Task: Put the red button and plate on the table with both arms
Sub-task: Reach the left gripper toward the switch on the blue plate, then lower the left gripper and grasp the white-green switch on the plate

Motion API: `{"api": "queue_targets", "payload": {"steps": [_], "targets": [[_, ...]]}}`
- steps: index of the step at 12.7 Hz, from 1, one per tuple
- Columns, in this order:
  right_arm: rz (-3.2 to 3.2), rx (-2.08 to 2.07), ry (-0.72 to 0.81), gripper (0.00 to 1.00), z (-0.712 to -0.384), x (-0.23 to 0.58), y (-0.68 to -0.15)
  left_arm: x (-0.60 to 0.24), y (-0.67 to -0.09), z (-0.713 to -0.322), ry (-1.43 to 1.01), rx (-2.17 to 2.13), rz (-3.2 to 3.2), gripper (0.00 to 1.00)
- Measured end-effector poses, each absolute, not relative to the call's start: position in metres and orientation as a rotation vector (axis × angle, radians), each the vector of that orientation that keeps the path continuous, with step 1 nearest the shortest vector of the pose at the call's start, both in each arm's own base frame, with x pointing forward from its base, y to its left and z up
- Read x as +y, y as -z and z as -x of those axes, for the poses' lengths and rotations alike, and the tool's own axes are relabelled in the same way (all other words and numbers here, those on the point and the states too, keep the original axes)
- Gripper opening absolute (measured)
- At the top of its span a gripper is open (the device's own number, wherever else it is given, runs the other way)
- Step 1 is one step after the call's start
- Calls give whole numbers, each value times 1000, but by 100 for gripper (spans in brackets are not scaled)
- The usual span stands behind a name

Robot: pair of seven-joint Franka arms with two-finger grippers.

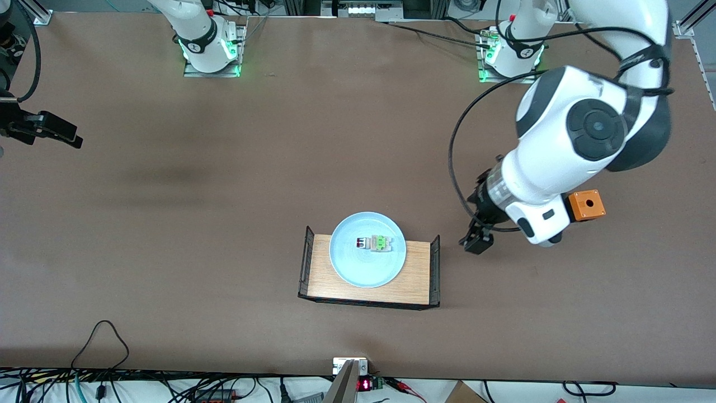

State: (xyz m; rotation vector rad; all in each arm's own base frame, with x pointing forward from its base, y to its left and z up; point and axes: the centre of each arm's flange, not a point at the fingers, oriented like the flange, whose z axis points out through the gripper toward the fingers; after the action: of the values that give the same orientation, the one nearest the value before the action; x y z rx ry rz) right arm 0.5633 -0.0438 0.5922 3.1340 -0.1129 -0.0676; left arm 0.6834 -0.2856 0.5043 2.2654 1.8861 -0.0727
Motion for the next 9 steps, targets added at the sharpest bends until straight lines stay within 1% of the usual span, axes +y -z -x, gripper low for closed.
{"api": "queue_targets", "payload": {"steps": [2,5,9], "targets": [[-3134,-113,68,100,-563,-44,-592,-313,-485,-691,14,1984,-2120,100],[-3134,-113,67,100,-563,-44,-592,-373,-458,-681,-124,2050,-2027,100],[-3134,-113,67,100,-563,-44,-592,-407,-419,-683,-163,2057,-2028,100]]}}
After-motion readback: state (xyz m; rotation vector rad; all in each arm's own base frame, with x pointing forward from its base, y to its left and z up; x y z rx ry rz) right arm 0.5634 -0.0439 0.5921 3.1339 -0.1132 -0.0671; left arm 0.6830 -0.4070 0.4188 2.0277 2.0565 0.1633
